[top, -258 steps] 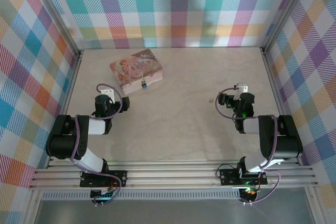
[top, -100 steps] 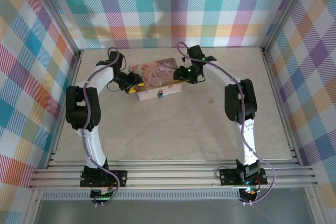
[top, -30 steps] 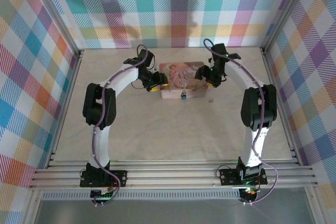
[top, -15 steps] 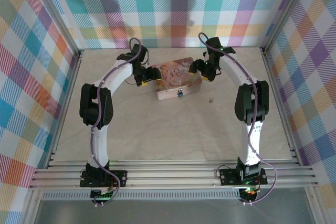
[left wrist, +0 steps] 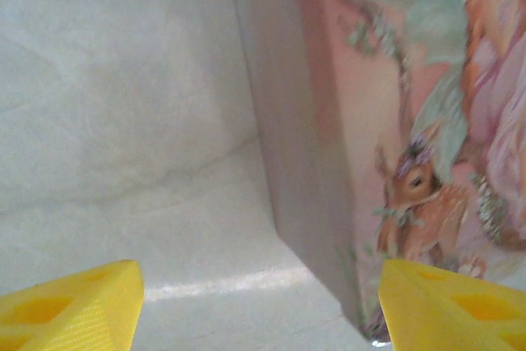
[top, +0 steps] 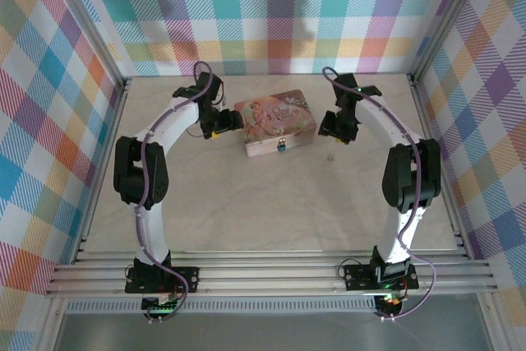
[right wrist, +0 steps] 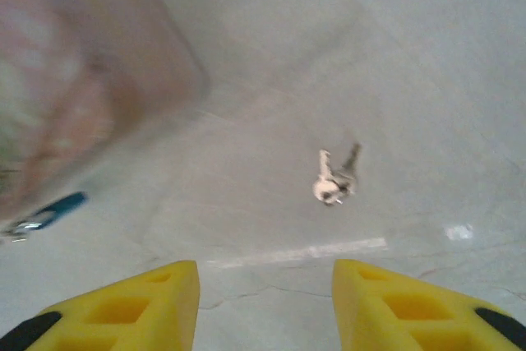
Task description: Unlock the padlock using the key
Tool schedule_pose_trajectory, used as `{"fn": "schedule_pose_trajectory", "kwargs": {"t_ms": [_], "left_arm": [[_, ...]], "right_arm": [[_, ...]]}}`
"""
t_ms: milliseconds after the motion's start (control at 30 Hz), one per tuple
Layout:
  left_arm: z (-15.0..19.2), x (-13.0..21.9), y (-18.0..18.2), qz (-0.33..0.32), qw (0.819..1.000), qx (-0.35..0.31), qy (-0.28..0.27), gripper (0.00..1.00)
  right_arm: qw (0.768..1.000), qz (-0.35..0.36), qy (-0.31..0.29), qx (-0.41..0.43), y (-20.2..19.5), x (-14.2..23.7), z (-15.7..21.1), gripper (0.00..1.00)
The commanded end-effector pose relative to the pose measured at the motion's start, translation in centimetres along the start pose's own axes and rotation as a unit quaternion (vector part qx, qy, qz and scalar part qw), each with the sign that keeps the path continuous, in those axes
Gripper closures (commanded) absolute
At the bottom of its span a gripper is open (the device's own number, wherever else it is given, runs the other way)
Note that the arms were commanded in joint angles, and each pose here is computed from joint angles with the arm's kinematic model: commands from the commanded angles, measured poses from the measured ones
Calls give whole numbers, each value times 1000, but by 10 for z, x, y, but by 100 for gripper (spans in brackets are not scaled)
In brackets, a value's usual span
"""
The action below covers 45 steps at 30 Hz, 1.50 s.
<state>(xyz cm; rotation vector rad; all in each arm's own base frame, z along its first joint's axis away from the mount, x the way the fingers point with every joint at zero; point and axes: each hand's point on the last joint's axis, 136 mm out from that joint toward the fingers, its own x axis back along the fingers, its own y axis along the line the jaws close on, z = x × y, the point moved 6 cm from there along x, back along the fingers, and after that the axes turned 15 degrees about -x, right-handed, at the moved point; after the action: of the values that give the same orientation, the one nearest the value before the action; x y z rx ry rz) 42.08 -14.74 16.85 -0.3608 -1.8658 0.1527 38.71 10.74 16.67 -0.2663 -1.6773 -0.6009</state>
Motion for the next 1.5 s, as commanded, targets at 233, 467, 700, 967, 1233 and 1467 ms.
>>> {"fn": "schedule_pose_trajectory", "kwargs": {"t_ms": [233, 467, 700, 967, 1233, 1467], "left_arm": [[48, 15, 3, 19, 999, 29, 0, 25], [59, 16, 4, 15, 999, 45, 1, 26], [54, 21, -3, 14, 999, 41, -6, 26], [61, 25, -7, 7, 999, 37, -5, 26], [65, 27, -10, 4, 999, 40, -7, 26], [66, 34, -12, 11, 998, 51, -21, 25]], "right_arm": [[996, 68, 51, -21, -19, -60, 5, 54], [994, 86, 68, -18, -22, -82, 4, 56], [992, 97, 80, -13, -33, -93, 13, 60], [991, 102, 85, 4, -39, -98, 15, 64], [992, 85, 90, 37, -34, -95, 13, 91], [989, 49, 89, 108, -29, -81, 17, 100]]}}
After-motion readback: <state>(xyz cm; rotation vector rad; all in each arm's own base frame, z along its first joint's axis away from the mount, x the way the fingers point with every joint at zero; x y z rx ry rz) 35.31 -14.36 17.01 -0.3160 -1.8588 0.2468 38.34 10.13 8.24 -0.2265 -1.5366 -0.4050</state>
